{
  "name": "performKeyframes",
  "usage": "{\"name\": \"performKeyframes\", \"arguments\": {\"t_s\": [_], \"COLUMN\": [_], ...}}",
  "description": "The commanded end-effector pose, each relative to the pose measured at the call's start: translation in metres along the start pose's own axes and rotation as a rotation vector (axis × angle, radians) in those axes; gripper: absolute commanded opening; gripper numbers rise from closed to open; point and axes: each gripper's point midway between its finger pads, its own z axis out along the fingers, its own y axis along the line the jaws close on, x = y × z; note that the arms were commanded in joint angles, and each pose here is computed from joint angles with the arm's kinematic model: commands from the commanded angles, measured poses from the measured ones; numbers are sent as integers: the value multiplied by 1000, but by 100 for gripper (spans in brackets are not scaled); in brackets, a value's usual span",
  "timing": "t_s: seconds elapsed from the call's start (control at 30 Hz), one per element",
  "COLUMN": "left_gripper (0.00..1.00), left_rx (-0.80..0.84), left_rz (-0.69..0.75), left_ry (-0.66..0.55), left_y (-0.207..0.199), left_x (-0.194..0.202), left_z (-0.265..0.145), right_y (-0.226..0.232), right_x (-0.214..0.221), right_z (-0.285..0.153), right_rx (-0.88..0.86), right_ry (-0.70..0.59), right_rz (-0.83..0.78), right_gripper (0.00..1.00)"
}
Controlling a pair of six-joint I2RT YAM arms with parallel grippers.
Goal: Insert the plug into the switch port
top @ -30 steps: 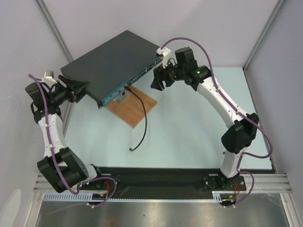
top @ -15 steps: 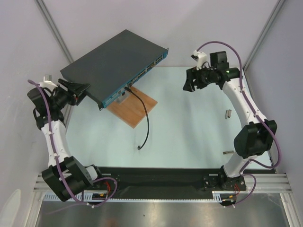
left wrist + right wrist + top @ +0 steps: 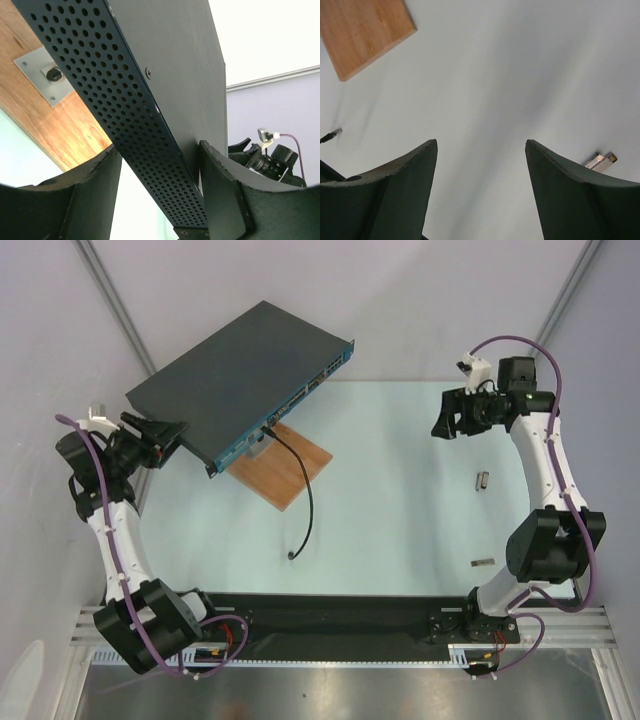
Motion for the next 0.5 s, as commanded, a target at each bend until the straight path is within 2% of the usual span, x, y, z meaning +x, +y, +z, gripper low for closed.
{"name": "performKeyframes", "arguments": {"t_s": [0.0, 0.13, 0.37, 0.47], "left_gripper": [25, 25, 15, 15], "left_rx": [-270, -293, -383, -387], "left_rz": [44, 42, -48, -52], "left_ry": [-146, -164, -165, -167], "left_y": [84, 86, 118, 120], "left_x": [-28, -31, -20, -18], "left_z": [-13, -15, -26, -27], "right_y": [-1, -19, -34, -38], "right_x": [7, 18, 30, 33], "right_z": [-15, -20, -24, -24], "right_rx": [-6, 13, 32, 39], "right_ry": [3, 16, 39, 49], "right_rz": [-3, 42, 66, 68], "right_gripper": [77, 77, 77, 77]}}
